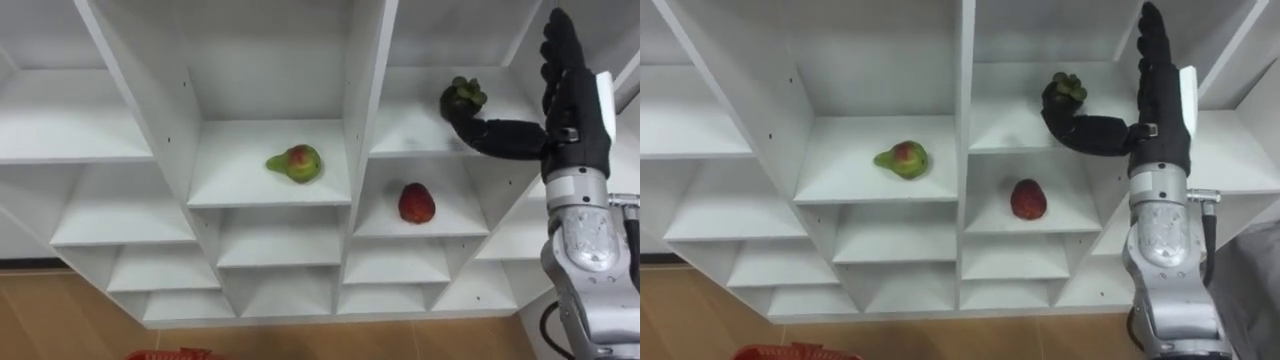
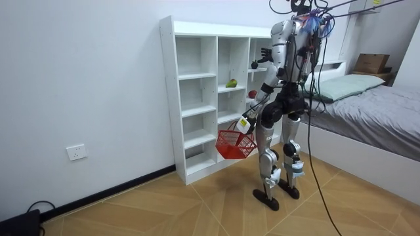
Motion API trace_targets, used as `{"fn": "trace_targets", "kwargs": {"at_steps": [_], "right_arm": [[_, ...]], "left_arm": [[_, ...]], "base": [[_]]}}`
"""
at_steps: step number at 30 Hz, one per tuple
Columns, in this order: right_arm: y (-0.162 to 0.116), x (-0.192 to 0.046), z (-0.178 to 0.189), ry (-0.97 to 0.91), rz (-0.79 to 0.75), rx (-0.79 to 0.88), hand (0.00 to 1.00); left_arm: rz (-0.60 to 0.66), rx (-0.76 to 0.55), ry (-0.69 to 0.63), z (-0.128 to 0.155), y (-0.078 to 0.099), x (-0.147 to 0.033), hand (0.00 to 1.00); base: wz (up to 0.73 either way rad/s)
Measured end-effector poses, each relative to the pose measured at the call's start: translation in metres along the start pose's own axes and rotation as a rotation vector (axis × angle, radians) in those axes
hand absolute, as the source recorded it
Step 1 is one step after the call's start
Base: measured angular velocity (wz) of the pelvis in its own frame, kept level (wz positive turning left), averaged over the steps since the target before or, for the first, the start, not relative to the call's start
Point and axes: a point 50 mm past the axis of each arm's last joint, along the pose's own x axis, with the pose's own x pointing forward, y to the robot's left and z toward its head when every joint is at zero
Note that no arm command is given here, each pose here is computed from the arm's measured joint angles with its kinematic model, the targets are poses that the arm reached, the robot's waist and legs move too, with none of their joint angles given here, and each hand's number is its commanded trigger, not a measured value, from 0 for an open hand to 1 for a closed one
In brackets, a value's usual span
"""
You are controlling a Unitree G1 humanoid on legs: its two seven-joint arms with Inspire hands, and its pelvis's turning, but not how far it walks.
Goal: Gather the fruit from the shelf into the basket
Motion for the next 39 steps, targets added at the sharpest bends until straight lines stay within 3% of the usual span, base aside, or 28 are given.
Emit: {"fn": "trace_targets", "kwargs": {"at_steps": [28, 39], "right_arm": [[0.004, 0.020, -0.002, 0.056, 0.054, -0.007, 0.00], [0.002, 0.025, -0.013, 0.120, 0.048, -0.028, 0.00]], "left_arm": [[0.002, -0.029, 0.014, 0.000, 0.005, 0.000, 1.00], [0.008, 0.017, 0.018, 0.005, 0.008, 0.001, 1.00]], "base": [[0.04], [0.17]]}}
